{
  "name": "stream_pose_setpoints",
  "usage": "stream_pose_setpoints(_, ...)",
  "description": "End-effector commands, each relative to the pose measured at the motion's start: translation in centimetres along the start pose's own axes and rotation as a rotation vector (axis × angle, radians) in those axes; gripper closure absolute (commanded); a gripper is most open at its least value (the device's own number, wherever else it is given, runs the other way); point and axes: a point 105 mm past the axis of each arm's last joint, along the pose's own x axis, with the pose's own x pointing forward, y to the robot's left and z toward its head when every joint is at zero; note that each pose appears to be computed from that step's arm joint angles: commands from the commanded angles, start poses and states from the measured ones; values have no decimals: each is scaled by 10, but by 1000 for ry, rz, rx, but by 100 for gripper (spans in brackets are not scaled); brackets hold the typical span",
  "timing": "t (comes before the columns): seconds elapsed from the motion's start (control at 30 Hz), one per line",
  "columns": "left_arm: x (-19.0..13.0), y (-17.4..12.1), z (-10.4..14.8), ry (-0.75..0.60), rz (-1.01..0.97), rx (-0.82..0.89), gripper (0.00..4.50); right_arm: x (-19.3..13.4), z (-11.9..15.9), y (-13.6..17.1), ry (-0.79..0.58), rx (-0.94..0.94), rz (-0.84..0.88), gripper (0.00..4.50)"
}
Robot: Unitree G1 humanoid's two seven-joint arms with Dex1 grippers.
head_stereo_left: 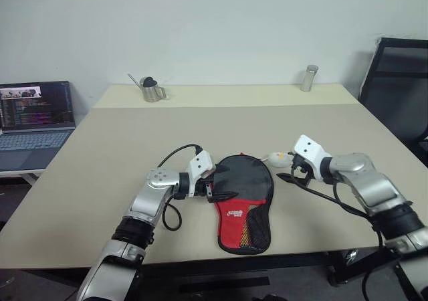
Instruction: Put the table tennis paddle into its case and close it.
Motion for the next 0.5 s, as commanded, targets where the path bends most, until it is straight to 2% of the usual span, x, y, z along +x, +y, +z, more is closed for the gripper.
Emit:
stream_pose_setpoints(0.03, 3, 0, 11, -25, -7, 45, 2, 5, 7, -17, -9, -102, -41, 0)
stream_pose_setpoints(0.4, 5, -5, 4, -18, -8, 36, 2, 36, -5, -23, 57, -151, -45, 0)
stream_pose_setpoints(0.5, 7, -5, 5, -19, -12, 36, 0, 41, -5, -23, 56, -133, -56, 52)
